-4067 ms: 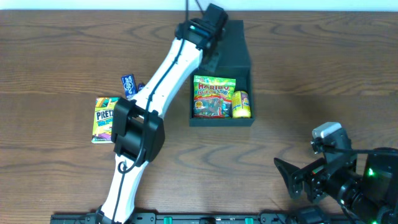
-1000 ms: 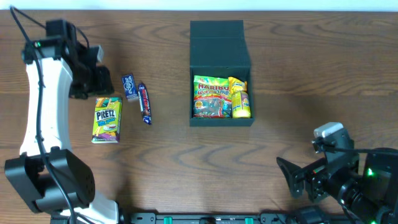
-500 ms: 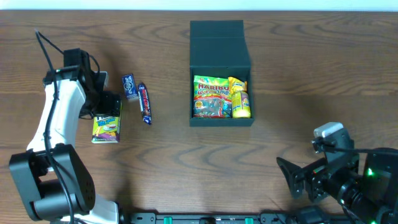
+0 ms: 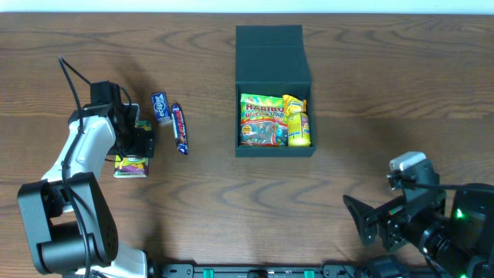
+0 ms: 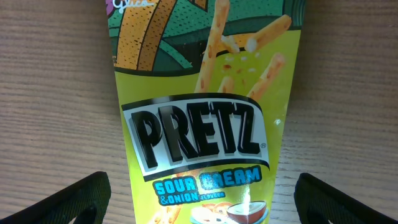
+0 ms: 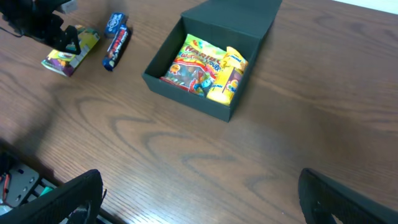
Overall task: Pack container
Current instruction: 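Grasp the green Pretz box with the left gripper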
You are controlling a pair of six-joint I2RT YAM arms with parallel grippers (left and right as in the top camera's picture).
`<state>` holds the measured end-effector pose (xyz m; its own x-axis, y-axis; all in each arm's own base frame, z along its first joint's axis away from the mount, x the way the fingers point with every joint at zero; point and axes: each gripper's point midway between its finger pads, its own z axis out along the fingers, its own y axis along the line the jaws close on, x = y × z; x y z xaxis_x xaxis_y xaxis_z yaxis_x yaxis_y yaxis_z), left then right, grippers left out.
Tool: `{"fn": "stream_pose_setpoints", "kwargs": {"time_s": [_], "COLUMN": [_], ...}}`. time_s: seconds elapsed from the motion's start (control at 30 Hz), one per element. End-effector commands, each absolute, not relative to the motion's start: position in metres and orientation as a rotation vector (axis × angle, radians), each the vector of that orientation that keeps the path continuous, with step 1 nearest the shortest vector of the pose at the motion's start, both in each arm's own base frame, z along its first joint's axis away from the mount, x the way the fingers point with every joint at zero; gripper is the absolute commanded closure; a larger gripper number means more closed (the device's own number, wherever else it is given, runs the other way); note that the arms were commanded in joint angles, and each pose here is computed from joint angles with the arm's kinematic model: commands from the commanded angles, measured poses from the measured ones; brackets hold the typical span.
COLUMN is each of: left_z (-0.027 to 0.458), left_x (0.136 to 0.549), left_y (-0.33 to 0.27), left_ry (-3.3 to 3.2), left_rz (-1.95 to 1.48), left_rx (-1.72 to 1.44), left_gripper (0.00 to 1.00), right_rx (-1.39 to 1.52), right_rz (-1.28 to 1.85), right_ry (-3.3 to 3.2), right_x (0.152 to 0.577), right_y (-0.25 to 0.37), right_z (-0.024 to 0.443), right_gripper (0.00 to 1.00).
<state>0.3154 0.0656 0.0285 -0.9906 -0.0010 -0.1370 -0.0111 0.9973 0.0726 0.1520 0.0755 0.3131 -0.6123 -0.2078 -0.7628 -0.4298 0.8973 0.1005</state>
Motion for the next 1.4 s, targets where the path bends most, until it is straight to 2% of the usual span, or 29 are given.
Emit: {"fn": "stream_pose_setpoints", "kwargs": {"time_s": [0.0, 0.37, 0.53, 0.63, 0.9, 1.1, 1.37], "left_z": [0.027, 0.007, 0.005, 0.005, 0.005, 0.013, 0.069], "left_x": [0.313, 0.307, 0.308, 0.307, 0.308, 0.316, 0.348], "left_y": [0.069, 0.067, 0.067, 0.068, 0.069, 0.070, 0.059], "left_ry": [2.997, 2.979, 2.966, 2.968, 2.964, 2.942, 2.907], "left_rz": [0.134, 0.133, 0.134, 0.143, 0.146, 0.136, 0.122], "left_rx": [0.006, 0.004, -0.029, -0.034, -0.037, -0.151, -0.152], "left_gripper": [0.05, 0.05, 0.00, 0.11, 0.27, 0.29, 0.28], "right_rx": [-0.432, -0.431, -0.431, -0.431, -0.431, -0.432, -0.431], "right_rz": [0.351, 0.352, 0.352, 0.352, 0.352, 0.351, 0.351], "right_ry": [2.242, 2.242, 2.242, 2.242, 2.242, 2.242, 2.242], "right_x": [0.152, 0.152, 0.152, 0.152, 0.152, 0.152, 0.152], "right_y": [0.074, 0.074, 0.074, 0.074, 0.074, 0.074, 0.074], "right_z": [0.315, 0.315, 0.315, 0.315, 0.315, 0.315, 0.315], "right_gripper": [0.01, 0.01, 0.01, 0.01, 0.01, 0.01, 0.01]}}
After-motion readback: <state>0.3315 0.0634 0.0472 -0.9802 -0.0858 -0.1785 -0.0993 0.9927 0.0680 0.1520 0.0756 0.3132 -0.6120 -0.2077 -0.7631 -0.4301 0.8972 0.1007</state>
